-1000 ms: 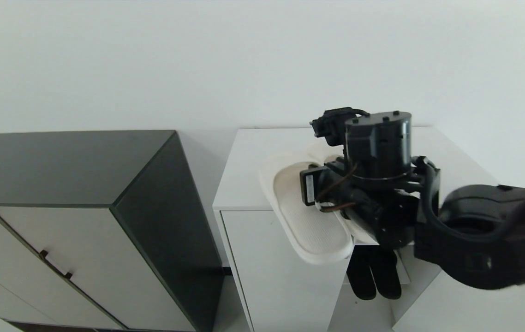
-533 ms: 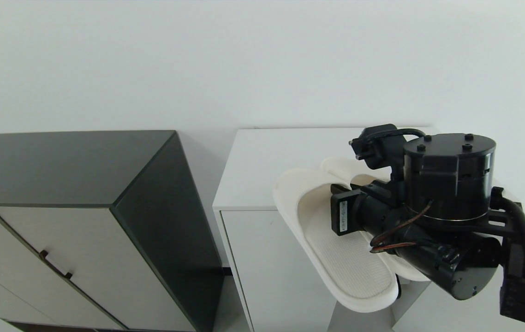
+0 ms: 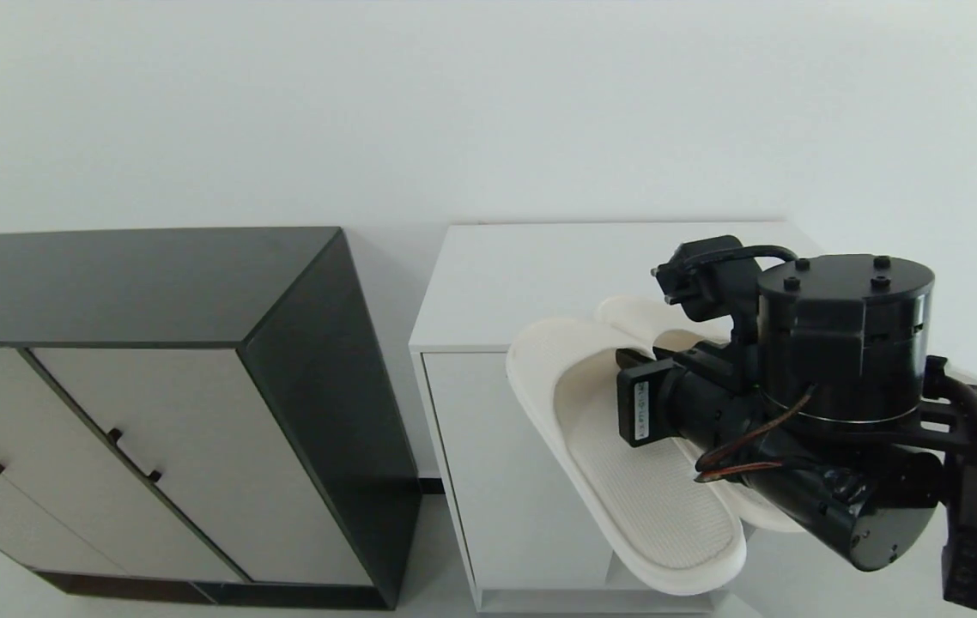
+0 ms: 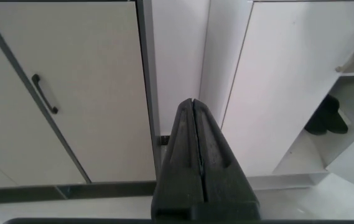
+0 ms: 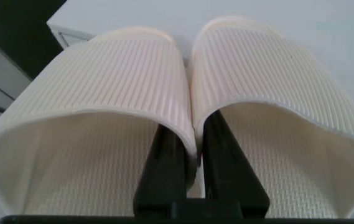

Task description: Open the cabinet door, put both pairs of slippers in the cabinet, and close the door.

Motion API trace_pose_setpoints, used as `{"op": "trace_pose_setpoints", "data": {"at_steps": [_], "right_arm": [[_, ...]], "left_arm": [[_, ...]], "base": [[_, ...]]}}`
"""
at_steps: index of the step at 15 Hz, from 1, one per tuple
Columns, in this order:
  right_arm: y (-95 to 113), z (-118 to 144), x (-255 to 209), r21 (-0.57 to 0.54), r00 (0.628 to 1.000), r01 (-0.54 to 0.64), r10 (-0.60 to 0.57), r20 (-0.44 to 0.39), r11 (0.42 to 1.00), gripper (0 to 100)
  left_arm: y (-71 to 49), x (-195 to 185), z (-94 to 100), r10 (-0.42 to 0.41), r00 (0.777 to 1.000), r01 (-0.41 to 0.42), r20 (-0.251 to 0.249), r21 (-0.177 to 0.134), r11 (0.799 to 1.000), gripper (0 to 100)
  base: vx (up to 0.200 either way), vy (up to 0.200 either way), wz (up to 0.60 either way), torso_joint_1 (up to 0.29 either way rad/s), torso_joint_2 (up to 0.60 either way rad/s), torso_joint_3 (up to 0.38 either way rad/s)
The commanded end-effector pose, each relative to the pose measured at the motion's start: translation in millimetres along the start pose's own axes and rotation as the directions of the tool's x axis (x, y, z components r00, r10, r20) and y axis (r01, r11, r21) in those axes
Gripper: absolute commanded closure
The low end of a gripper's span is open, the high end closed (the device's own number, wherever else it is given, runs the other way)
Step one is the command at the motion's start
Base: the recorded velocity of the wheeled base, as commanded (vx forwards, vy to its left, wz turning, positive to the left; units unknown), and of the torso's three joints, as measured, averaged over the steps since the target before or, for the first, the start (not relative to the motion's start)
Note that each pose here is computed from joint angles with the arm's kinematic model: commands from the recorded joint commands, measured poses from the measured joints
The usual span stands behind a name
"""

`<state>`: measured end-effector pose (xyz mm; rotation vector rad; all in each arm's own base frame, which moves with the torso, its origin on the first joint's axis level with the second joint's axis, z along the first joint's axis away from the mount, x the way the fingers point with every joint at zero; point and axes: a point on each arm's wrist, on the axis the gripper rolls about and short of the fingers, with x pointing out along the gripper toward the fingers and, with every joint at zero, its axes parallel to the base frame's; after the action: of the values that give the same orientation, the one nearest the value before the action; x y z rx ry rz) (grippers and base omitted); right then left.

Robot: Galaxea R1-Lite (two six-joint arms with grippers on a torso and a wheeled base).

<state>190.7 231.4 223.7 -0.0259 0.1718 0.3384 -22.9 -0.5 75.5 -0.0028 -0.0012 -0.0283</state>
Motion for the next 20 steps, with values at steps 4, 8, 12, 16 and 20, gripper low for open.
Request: {"op": "trace_pose_setpoints", "data": {"at_steps": [4, 8, 12, 16, 20], "right_arm": [[0.2, -1.2, 0.7, -0.001, 1.000, 0.001, -0.001, -0.002, 1.000, 100], [-0.5, -1.1, 0.5, -0.002, 1.000, 0.006, -0.006, 0.000, 1.000, 100], [-0.5, -0.1, -0.5, 0.002, 1.000, 0.007, -0.007, 0.006, 1.000, 100], [-0.5, -0.4, 0.5, 0.004, 1.000, 0.008, -0.008, 0.008, 1.000, 100], [-0.3, -1.4, 0.2, 0.002, 1.000, 0.007, -0.007, 0.005, 1.000, 100]], "left_arm": [[0.0, 0.1, 0.0, 0.002, 1.000, -0.002, -0.001, -0.008, 1.000, 100], [0.0, 0.1, 0.0, 0.002, 1.000, -0.002, -0.001, -0.011, 1.000, 100], [0.0, 0.1, 0.0, 0.002, 1.000, -0.002, -0.001, -0.010, 1.000, 100], [0.0, 0.1, 0.0, 0.001, 1.000, -0.001, -0.001, -0.008, 1.000, 100], [0.0, 0.1, 0.0, 0.001, 1.000, -0.001, -0.001, -0.005, 1.000, 100]], "base": [[-0.200, 0.000, 0.00, 0.001, 0.00, 0.002], [-0.050, 0.000, 0.00, 0.001, 0.00, 0.002], [0.000, 0.000, 0.00, 0.000, 0.00, 0.000], [0.000, 0.000, 0.00, 0.000, 0.00, 0.000], [0.000, 0.000, 0.00, 0.000, 0.00, 0.000]]}}
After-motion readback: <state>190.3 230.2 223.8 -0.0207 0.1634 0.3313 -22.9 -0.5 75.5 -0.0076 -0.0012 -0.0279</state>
